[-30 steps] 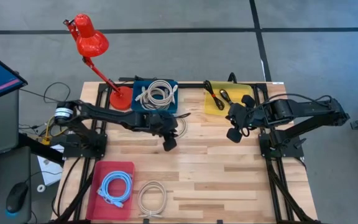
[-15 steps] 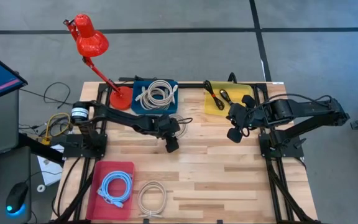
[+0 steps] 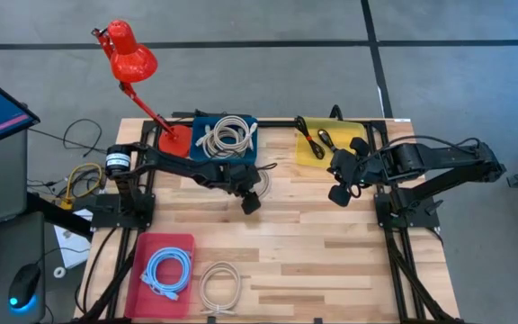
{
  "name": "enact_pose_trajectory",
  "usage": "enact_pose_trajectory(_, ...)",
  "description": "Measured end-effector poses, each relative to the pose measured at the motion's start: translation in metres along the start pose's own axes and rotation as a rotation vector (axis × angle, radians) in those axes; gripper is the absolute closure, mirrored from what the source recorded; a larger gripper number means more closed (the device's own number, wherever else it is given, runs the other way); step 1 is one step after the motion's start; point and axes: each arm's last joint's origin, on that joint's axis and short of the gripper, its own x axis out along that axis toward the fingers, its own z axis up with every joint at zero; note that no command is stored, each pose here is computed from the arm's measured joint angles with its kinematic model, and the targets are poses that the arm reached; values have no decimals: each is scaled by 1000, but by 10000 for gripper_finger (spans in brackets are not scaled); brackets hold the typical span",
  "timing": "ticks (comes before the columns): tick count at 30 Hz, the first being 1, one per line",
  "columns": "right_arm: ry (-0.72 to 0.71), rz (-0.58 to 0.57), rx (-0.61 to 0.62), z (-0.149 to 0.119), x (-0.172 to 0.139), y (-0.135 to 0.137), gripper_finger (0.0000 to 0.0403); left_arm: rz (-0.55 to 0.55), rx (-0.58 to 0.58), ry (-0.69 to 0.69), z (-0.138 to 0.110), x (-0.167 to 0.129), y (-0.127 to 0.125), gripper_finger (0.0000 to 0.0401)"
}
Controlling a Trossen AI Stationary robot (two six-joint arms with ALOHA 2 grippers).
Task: Pick & Place USB Port
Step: Put the brown display cable into the blue bin
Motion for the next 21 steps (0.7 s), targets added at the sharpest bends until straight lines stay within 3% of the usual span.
enact_pose_trajectory(15, 0, 0, 0, 0, 0, 0, 403, -13, 3, -1, 0, 0, 0, 167)
enact_pose_trajectory(21, 0, 0, 4, 0, 0, 0, 403, -35, -5, 33, -8, 13, -2, 167)
